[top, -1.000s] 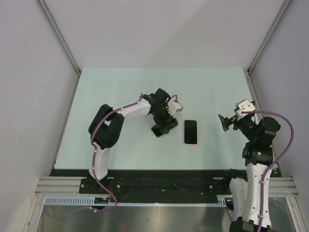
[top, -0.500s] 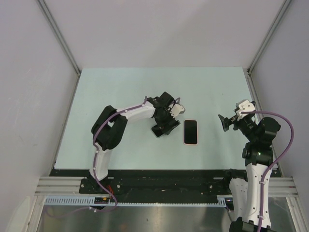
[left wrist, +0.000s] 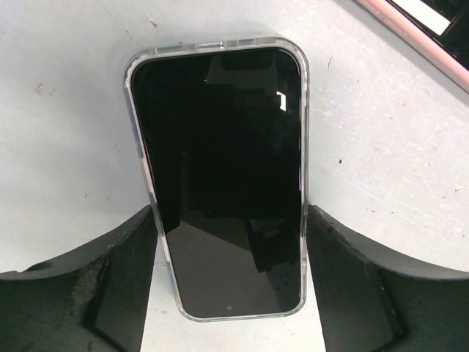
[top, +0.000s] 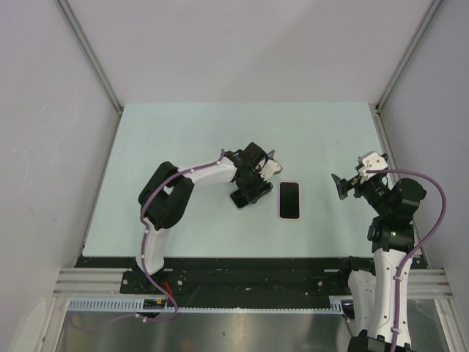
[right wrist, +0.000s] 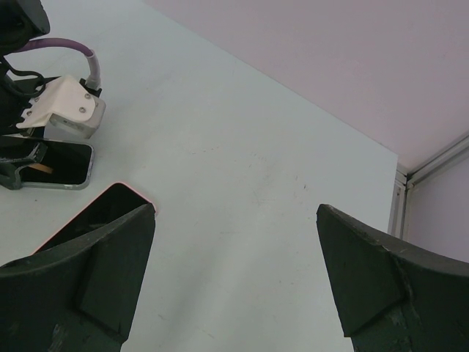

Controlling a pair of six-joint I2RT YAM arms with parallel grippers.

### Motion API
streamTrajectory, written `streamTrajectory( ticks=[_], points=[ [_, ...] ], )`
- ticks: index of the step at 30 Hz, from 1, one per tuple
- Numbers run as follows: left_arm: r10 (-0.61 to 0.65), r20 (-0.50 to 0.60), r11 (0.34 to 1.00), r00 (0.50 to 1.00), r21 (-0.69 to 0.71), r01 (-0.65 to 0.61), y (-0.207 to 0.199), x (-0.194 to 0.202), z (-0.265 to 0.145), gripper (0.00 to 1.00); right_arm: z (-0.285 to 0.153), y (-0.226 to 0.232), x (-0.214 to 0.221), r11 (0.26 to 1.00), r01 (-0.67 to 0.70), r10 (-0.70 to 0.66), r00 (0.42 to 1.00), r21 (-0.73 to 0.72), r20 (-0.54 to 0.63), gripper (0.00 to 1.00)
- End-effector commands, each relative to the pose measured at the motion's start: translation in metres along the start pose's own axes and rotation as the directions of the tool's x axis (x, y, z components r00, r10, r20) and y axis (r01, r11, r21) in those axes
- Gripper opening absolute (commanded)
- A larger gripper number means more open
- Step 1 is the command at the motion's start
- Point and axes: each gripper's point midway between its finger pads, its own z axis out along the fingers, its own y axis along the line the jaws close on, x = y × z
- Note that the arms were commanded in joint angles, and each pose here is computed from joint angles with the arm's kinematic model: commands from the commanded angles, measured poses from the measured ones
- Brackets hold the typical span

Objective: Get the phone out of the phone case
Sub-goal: Pick up the phone at the center of the board.

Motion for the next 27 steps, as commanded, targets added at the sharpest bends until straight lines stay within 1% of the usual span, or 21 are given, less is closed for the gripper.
streamTrajectory(
  ticks=[1,5,6,8,9,10,11,17,21,23,27],
  points=[
    [0.0,-0.109,0.998,0.994,0.062,0.006,-0.018,0.04,0.014,0.54,-0.001,-0.001,-0.008,1.0,0.014,-0.014,1.0,0.008,0.022,0.96],
    [0.012,-0.083,0.997,0.997,0.071,-0.006,-0.019,0.035,0.008,0.39,0.0,-0.001,-0.007,1.0,0.004,-0.004,1.0,0.001,0.022,0.96],
    [0.025,-0.069,0.997,0.997,0.072,-0.02,-0.019,0.031,0.006,0.31,0.001,0.001,-0.007,1.0,-0.001,0.001,1.0,-0.006,0.022,0.96],
    [0.032,-0.047,0.997,0.998,0.076,-0.028,-0.02,0.026,0.0,0.23,0.003,0.002,-0.007,1.0,-0.026,0.026,0.999,-0.014,0.023,0.96],
    [0.046,-0.035,0.996,0.998,0.084,-0.043,-0.021,0.023,-0.002,0.12,0.004,0.003,-0.009,0.999,-0.029,0.029,0.999,-0.02,0.033,0.96],
    [0.053,-0.026,0.995,0.998,0.09,-0.05,-0.023,0.022,-0.004,0.05,0.005,0.003,-0.009,0.999,-0.042,0.042,0.999,-0.024,0.032,0.96],
    [0.059,-0.006,0.994,0.998,0.096,-0.058,-0.024,0.018,-0.009,0.0,0.007,0.004,-0.009,0.998,-0.063,0.064,0.997,-0.03,0.035,0.96],
    [0.096,0.037,0.991,0.995,0.092,-0.099,-0.025,0.012,-0.02,0.0,0.015,0.019,-0.017,0.981,-0.15,0.156,0.987,-0.12,0.048,0.95],
    [0.12,0.098,0.989,0.988,0.077,-0.127,-0.024,0.001,-0.035,0.0,0.026,0.032,-0.02,0.953,-0.239,0.249,0.968,-0.186,0.032,0.94],
    [0.129,0.13,0.988,0.983,0.07,-0.139,-0.024,-0.005,-0.042,0.0,0.033,0.04,-0.023,0.942,-0.257,0.268,0.963,-0.214,0.026,0.93],
    [0.16,0.213,0.984,0.964,0.041,-0.173,-0.024,-0.023,-0.066,0.0,0.05,0.052,-0.009,0.899,-0.359,0.358,0.932,-0.252,-0.053,0.92]
  ],
)
